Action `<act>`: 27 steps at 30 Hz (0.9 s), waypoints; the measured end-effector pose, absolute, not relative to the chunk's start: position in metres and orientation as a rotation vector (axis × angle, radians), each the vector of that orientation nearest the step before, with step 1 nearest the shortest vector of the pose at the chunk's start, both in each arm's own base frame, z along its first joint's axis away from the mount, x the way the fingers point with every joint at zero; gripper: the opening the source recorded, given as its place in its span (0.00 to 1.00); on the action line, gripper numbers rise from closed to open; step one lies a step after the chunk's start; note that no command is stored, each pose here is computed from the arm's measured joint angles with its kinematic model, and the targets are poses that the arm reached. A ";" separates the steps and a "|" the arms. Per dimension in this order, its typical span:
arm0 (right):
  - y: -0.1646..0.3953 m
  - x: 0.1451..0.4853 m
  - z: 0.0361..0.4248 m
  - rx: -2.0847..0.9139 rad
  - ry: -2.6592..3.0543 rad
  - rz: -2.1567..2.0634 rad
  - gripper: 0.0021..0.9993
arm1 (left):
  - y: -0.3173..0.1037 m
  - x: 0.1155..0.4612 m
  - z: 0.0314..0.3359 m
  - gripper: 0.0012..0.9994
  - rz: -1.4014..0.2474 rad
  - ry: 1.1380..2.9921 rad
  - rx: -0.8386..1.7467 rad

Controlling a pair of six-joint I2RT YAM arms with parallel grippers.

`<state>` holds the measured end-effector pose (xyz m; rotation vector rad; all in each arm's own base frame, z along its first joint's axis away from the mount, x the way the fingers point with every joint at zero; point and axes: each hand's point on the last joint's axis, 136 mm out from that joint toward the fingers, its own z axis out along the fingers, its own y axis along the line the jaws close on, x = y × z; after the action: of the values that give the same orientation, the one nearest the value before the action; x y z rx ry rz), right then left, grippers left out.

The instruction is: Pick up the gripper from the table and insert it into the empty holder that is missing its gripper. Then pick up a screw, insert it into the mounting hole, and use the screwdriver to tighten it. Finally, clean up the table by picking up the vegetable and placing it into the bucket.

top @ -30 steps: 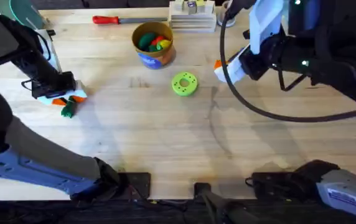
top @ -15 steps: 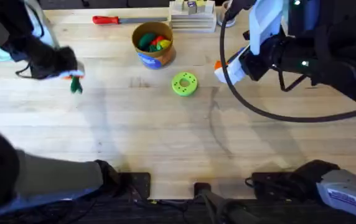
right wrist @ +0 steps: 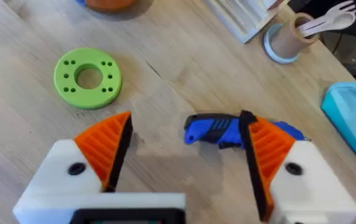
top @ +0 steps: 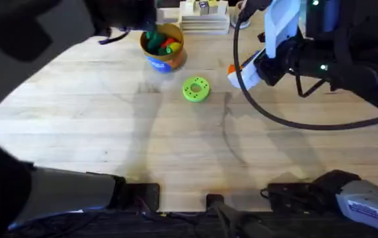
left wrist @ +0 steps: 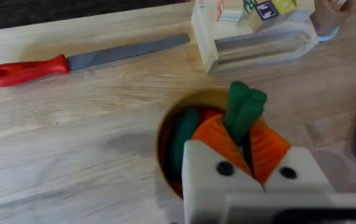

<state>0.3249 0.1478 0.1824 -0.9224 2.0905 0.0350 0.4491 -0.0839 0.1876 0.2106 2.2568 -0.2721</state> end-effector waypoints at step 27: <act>0.129 0.283 0.231 -0.863 2.336 0.087 0.99 | -0.070 0.383 0.247 1.00 -0.083 2.225 0.344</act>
<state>0.2830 0.1293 0.2314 -0.8634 2.3363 0.0872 0.3831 -0.0699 0.2471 0.3436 2.2247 -0.0827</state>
